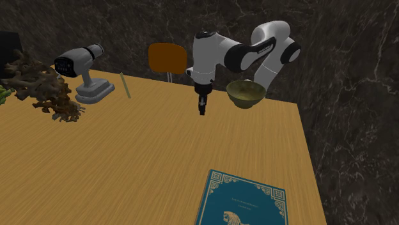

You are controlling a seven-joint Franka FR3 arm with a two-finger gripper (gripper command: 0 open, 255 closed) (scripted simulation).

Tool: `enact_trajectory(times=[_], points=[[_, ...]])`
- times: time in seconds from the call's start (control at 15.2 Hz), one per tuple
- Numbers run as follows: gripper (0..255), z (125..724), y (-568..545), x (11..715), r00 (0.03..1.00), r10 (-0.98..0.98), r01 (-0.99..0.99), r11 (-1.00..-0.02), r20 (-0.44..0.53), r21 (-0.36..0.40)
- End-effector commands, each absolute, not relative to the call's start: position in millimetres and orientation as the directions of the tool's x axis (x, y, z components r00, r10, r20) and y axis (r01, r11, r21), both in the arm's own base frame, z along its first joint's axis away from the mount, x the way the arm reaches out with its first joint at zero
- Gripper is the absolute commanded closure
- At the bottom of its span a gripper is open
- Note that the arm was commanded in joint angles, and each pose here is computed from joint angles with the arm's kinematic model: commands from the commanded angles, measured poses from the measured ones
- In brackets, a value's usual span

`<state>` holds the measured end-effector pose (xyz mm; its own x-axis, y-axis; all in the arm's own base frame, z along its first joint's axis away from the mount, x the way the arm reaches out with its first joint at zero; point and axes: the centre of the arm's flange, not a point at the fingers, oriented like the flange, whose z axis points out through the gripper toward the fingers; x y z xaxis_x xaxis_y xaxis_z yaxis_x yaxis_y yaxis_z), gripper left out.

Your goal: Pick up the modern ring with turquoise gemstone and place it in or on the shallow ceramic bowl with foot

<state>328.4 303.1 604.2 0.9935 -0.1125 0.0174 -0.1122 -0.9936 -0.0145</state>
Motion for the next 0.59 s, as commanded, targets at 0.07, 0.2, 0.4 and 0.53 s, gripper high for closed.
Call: enact_trajectory(times=[0.07, 0.2, 0.4, 0.53], points=[[255, 620, 303, 328, 0.994, -0.112, -0.112, -0.994, 0.017, -0.014], [255, 631, 303, 328, 0.994, -0.112, -0.112, -0.994, 0.017, -0.014], [255, 647, 303, 328, 0.994, -0.112, -0.112, -0.994, 0.017, -0.014], [255, 657, 303, 328, 0.994, -0.112, -0.112, -0.994, 0.017, -0.014]])
